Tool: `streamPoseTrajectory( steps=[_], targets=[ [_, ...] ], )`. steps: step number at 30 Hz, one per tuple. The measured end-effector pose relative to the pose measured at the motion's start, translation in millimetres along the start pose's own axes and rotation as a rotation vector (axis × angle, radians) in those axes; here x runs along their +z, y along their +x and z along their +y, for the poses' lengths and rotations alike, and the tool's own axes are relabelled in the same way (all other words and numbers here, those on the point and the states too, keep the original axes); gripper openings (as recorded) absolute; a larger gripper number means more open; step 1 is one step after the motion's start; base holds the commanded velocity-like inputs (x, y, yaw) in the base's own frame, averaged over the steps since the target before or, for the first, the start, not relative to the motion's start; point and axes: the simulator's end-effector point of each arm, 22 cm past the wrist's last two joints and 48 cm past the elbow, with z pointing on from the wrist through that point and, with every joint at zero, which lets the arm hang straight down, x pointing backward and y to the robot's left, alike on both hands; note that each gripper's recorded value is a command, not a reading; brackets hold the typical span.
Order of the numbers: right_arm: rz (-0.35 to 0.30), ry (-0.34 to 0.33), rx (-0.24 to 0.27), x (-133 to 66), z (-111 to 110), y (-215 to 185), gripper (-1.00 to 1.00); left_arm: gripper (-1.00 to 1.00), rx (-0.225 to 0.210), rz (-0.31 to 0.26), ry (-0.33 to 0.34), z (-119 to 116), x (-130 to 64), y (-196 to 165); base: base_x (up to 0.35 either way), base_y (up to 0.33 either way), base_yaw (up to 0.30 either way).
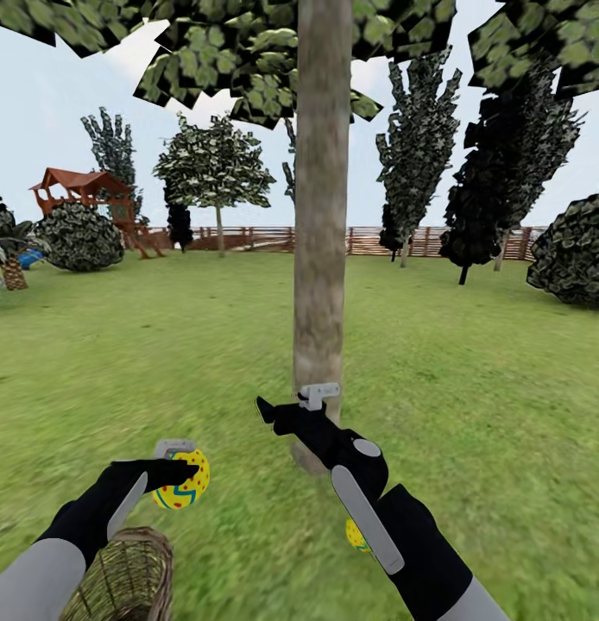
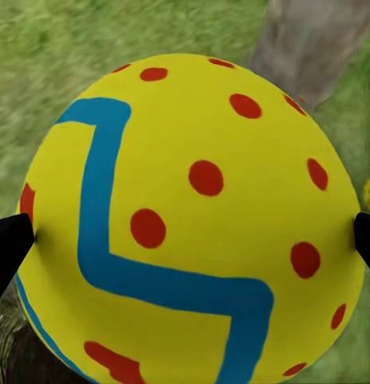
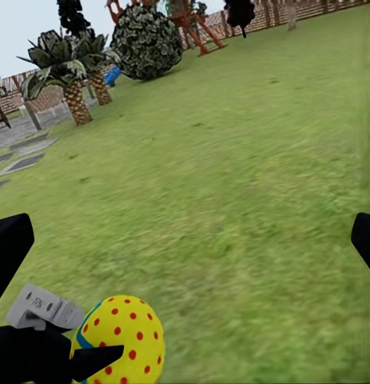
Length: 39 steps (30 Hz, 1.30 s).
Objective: Take the three Easter eggs out of the wicker basket on the lawn in the garden, then place them on the lawn next to a single tree (choose any tree) so that all three eggs are next to the same tree and none are left in the basket.
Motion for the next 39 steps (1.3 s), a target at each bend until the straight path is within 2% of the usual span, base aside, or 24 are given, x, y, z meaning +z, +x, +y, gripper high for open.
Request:
streamPoseTrajectory(
  steps=[39],
  targets=[
    [0.000, 0.005, -0.012, -2.0, 18.5, -69.6, 1.00, -1.00, 0.002, -0.011, -0.004, -3.1, -49.1, -59.9, 0.000, 0.000, -0.272]
  ],
)
